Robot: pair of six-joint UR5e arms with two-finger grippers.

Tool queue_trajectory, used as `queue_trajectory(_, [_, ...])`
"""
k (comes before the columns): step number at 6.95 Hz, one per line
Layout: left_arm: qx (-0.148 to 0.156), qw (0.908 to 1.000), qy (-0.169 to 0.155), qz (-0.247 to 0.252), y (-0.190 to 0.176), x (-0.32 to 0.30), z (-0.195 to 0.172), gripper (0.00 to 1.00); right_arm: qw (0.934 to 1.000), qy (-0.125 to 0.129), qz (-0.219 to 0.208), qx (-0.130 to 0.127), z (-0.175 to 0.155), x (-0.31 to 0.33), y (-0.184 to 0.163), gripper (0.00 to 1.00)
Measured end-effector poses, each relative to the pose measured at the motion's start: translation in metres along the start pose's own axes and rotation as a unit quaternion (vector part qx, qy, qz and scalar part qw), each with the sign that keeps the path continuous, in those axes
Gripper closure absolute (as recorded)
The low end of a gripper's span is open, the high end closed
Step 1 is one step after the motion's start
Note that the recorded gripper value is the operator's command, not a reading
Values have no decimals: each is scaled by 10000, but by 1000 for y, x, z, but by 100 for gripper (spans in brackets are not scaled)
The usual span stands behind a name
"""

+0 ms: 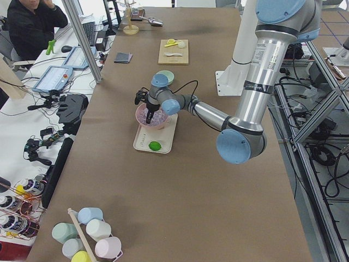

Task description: Put spoon and ice into bowl

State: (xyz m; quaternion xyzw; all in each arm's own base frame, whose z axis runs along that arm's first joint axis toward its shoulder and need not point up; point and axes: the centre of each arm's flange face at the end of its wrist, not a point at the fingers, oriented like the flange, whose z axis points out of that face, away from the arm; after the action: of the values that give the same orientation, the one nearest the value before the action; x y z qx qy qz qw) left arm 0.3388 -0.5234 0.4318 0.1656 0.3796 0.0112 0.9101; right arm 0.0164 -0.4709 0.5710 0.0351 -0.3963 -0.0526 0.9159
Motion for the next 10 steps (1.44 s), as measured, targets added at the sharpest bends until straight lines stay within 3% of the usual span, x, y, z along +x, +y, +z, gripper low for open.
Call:
queue_trajectory(2, [-6, 10000, -5, -3, -1, 1, 2, 53, 10000, -4, -21, 18, -2, -2, 0, 0])
queue_trajectory(3, [-9, 10000, -8, -7, -1, 1, 2, 63, 10000, -2, -27, 26, -3, -3, 0, 0])
queue_trajectory(5, [-7, 10000, -9, -12, -1, 1, 2, 100, 10000, -1, -29, 29, -3, -4, 0, 0])
queue_trajectory(8, [28, 10000, 18, -1, -3, 2, -3, 100, 10000, -3, -30, 32, -4, -4, -1, 0])
queue_trajectory(10, [282, 9995, 172, -2, -16, 7, -35, 100, 9998, 21, -144, 124, -13, -14, -5, 0])
